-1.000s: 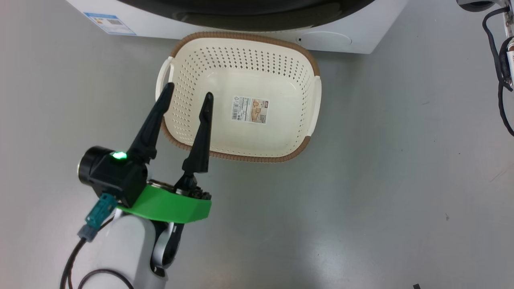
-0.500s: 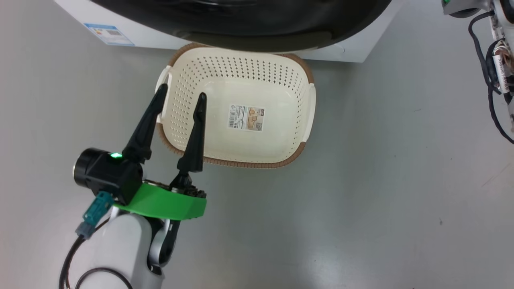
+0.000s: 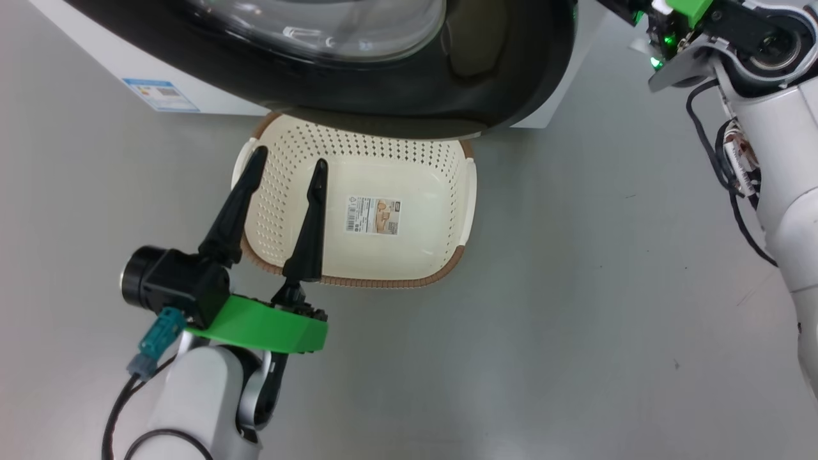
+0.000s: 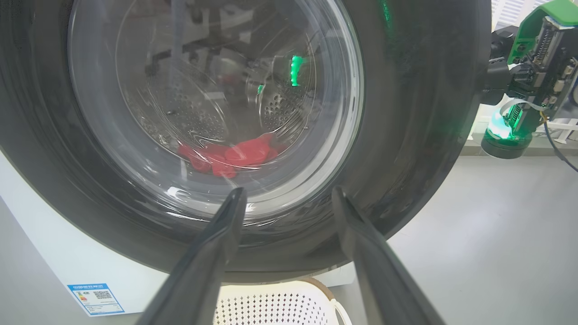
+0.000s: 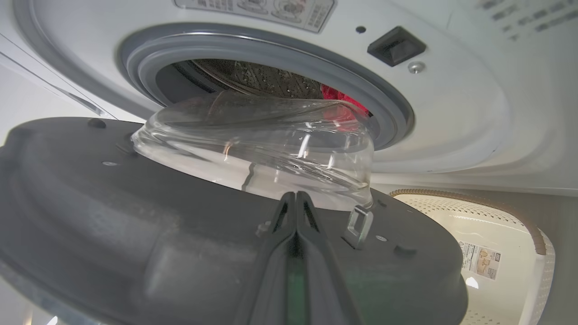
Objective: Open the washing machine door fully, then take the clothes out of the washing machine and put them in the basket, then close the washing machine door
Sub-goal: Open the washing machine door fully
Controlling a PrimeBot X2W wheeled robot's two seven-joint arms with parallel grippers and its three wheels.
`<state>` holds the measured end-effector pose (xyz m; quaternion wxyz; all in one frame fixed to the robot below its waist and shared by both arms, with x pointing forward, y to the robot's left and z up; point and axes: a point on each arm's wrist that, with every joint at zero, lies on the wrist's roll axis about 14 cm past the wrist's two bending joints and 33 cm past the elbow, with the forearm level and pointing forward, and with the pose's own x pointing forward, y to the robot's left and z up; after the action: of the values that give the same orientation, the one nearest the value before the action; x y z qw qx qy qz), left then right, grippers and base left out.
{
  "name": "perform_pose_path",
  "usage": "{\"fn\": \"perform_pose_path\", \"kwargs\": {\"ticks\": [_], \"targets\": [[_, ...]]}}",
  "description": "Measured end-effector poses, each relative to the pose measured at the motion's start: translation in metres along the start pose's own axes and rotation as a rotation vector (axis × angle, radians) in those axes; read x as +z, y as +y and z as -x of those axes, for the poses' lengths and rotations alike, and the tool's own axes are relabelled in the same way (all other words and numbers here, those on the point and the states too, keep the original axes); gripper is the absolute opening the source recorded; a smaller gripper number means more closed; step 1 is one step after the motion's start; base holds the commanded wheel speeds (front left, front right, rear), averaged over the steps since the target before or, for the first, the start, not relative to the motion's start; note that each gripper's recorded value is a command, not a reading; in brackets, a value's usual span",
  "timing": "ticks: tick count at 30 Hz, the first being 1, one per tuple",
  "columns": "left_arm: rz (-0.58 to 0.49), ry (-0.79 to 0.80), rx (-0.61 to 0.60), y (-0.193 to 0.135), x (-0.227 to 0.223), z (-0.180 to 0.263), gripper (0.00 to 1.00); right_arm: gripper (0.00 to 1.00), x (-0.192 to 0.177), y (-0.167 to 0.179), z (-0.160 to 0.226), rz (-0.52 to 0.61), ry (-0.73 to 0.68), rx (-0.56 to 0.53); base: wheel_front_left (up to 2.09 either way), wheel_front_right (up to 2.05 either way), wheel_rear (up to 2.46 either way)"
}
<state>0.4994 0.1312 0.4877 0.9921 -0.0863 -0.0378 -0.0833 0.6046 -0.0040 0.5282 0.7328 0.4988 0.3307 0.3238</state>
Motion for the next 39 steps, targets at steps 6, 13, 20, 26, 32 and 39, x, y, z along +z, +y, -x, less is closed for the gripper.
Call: {"fn": "perform_pose_path", "kwargs": {"ticks": [6, 13, 20, 26, 32, 39], "targets": [[0.004, -0.002, -0.009, -0.005, 0.004, 0.002, 1.00, 0.00, -0.012, 0.000, 0.008, -0.005, 0.011, -0.016, 0.00, 0.00, 0.00], [0.007, -0.008, -0.012, -0.009, 0.008, 0.006, 1.00, 0.00, -0.021, 0.005, 0.015, -0.001, 0.023, -0.026, 0.00, 0.00, 0.00], [0.015, 0.006, -0.009, -0.010, 0.004, 0.010, 1.00, 0.48, -0.016, -0.018, 0.022, 0.068, -0.052, -0.134, 0.00, 0.00, 0.00], [0.018, 0.013, 0.000, -0.006, 0.000, 0.009, 1.00, 1.00, 0.003, -0.038, 0.029, 0.173, -0.200, -0.216, 0.00, 0.00, 0.00], [0.019, 0.014, 0.006, -0.004, -0.001, 0.008, 1.00, 1.00, 0.032, -0.053, 0.051, 0.495, -0.375, -0.323, 0.00, 0.00, 0.00], [0.020, 0.012, 0.010, -0.004, 0.000, 0.008, 1.00, 1.00, 0.029, -0.066, 0.070, 0.822, -0.449, -0.370, 0.00, 0.00, 0.00]]}}
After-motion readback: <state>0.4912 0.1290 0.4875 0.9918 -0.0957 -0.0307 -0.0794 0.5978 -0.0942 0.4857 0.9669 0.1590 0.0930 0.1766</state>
